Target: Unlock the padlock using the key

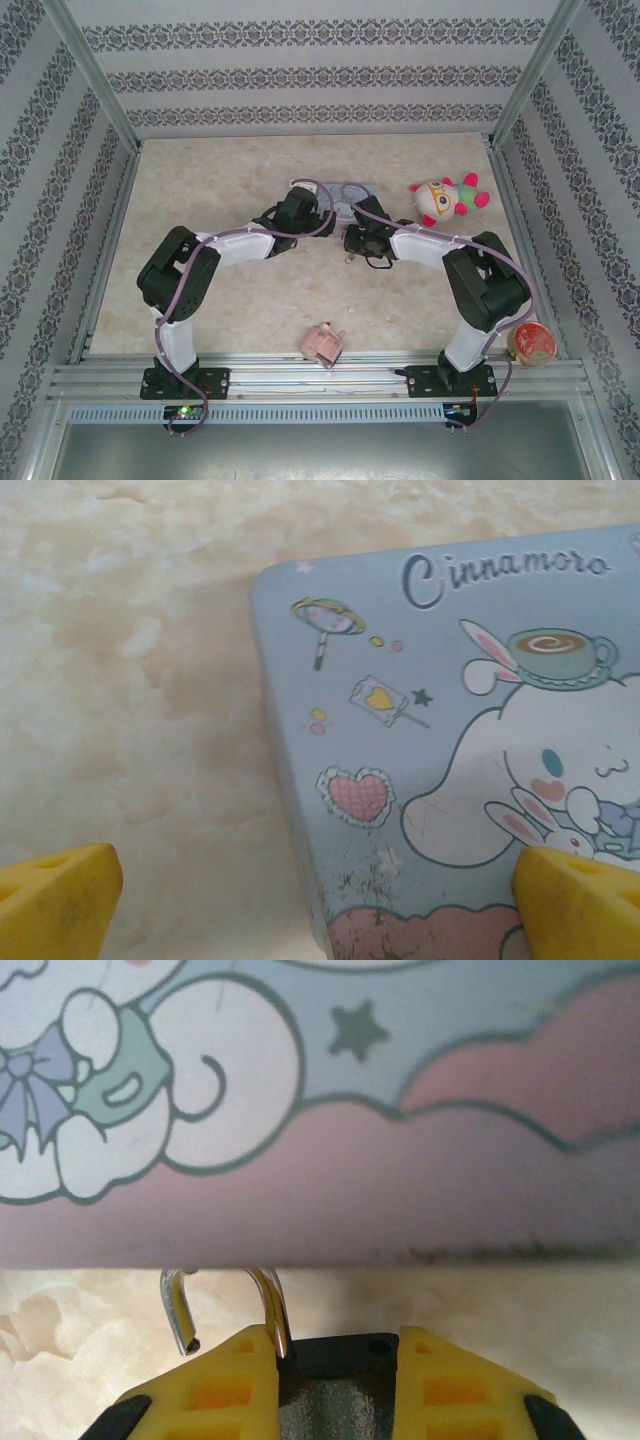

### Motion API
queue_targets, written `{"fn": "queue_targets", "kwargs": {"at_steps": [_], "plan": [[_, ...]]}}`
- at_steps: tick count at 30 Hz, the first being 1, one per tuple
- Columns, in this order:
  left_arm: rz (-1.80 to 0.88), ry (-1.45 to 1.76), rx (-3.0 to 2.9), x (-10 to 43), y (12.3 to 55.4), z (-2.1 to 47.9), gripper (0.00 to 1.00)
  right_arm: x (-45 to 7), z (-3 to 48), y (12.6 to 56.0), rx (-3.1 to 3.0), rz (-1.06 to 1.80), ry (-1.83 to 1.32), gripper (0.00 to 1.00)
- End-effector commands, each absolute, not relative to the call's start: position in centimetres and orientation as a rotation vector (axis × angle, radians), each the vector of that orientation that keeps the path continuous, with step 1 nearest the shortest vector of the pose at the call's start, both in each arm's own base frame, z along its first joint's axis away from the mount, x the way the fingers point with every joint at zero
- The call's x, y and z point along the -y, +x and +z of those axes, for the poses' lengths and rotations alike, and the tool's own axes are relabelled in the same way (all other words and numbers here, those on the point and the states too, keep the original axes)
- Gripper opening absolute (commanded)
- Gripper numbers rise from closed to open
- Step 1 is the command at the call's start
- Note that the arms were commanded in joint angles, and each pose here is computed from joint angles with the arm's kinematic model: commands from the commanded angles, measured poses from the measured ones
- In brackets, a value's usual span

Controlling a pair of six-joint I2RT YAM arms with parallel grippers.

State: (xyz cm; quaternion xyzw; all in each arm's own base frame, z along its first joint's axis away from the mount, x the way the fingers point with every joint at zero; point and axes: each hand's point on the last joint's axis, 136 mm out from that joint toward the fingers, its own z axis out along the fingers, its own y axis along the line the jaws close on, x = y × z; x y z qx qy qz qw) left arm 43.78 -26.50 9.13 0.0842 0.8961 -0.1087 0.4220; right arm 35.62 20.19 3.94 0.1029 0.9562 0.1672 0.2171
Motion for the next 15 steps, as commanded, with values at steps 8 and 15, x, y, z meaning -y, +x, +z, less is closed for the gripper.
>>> {"fn": "queue_targets", "kwargs": {"at_steps": [8, 15], "plan": [[-0.306, 0.196, -2.311, 26.9, 39.8, 8.8, 0.99, -18.7, 5.1, 36.1, -2.650, 0.393, 0.237, 0.00], [-0.306, 0.171, -2.321, 26.7, 39.6, 8.4, 0.99, -19.3, 5.0, 37.1, -2.630, 0.451, 0.314, 0.00]]}}
